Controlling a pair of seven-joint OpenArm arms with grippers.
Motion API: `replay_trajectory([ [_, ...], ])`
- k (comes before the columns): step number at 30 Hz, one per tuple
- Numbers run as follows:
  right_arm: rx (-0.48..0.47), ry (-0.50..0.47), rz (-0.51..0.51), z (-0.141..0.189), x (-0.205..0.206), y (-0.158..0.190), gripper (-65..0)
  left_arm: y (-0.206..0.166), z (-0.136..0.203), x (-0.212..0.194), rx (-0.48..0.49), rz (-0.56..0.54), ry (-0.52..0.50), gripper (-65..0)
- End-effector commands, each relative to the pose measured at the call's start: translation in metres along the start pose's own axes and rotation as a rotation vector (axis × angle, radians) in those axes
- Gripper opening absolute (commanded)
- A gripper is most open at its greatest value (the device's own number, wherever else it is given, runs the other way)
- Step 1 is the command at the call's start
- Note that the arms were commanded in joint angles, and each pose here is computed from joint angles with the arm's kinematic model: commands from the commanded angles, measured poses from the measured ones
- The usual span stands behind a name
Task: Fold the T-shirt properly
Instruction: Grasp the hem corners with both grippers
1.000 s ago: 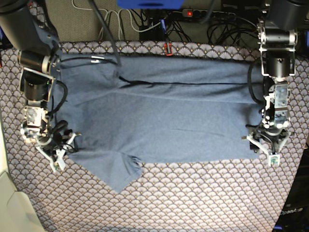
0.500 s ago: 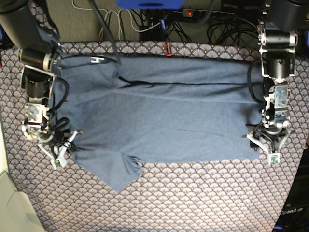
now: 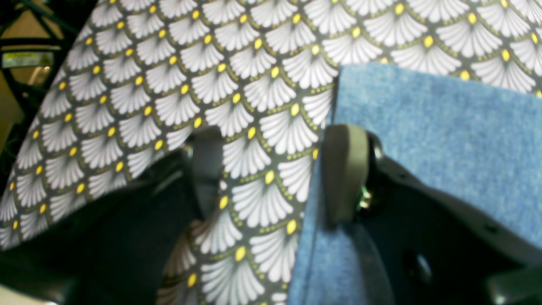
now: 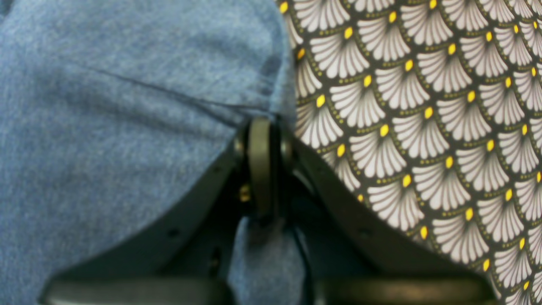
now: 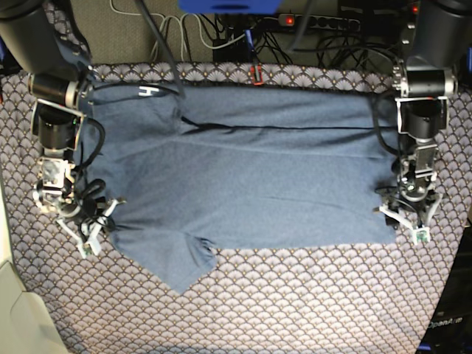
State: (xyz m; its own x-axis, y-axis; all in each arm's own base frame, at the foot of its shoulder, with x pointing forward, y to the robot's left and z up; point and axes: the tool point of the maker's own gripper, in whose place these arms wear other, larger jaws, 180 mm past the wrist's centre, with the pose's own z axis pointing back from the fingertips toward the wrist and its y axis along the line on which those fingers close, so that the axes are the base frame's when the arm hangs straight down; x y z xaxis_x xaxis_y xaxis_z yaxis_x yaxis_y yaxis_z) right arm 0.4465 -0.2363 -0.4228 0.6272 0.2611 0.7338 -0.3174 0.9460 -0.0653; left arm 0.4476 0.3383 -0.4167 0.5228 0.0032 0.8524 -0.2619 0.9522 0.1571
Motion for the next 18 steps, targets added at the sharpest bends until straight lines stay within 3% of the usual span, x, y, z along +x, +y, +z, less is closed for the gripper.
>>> replay_trajectory([
  [1,-0.027,-0.029,0.010,0.004,0.014,-0.012,-65.0,-0.004,-0.003,0.022,-0.027,-0.002,-0.036,-27.9],
  [6,-0.027,-0.028,0.010,0.004,0.014,-0.012,-65.0,-0.028,-0.004,0.033,-0.130,0.018,-0.054,-27.9],
  [18,-0.026,-0.027,0.012,0.004,0.014,-0.011,-65.0,-0.039,-0.005,0.050,-0.145,0.033,-0.084,-28.0],
])
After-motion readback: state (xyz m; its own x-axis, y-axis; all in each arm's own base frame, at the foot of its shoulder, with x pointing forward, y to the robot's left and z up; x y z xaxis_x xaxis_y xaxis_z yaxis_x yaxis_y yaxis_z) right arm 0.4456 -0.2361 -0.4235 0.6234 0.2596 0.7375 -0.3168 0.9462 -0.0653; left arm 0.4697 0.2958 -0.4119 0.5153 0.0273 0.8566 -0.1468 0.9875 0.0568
